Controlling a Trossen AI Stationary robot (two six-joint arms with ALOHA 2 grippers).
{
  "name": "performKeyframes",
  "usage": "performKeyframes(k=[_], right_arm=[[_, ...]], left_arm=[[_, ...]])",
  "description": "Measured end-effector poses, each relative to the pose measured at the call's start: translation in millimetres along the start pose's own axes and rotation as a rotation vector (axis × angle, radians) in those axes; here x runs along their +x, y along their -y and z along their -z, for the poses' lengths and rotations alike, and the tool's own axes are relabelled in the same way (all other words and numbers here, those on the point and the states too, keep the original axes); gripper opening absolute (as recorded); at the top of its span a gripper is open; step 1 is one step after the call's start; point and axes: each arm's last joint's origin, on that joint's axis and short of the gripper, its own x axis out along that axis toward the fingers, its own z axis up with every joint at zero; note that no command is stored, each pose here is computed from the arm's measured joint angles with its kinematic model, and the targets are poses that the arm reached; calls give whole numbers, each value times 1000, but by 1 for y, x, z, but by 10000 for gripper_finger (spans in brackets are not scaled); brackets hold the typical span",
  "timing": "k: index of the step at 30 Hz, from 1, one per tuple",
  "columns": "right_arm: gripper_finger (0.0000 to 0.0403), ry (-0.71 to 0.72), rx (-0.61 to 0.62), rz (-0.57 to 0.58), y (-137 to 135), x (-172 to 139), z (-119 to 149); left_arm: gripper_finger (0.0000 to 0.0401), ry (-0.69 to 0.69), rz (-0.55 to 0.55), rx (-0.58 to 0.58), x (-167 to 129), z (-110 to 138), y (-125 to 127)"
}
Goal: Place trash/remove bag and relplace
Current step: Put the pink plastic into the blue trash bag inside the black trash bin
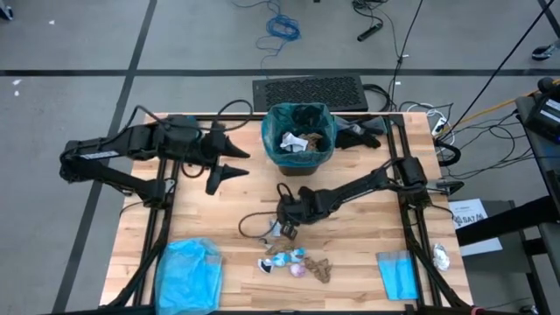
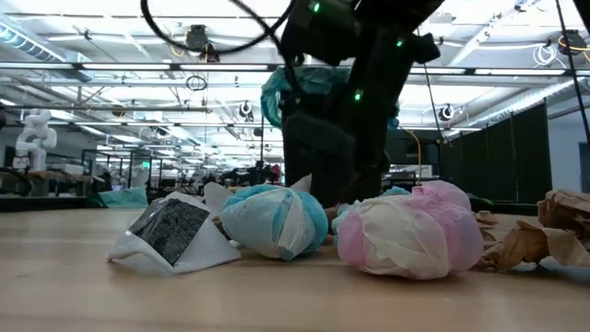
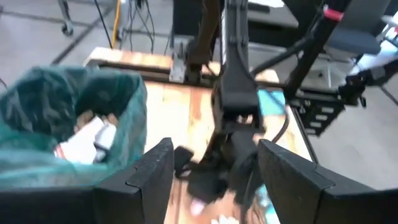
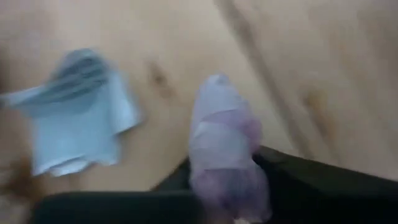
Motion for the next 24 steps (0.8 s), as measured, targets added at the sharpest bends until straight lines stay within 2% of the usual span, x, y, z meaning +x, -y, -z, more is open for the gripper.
performKeyframes(k=[3, 8, 11, 16, 19, 24], right_arm=[[20, 37, 16, -68, -12, -31, 1], [6, 246, 49, -123, -14, -109, -9], [5, 397, 90, -154, 0, -168, -13], [4, 646, 148, -66, 47, -238, -23], [3, 720, 165, -16, 79, -260, -31], [18, 723, 186, 77, 121, -256, -52]], left_arm=[[225, -46, -14, -10, 2, 5, 2], [225, -79, -35, -27, 5, 10, 4], [225, -104, -44, -32, 6, 15, 4], [225, -162, -34, -53, 22, 27, 7], [225, -219, -24, -64, 40, 39, 10], [225, -306, 5, -51, 77, 60, 19]])
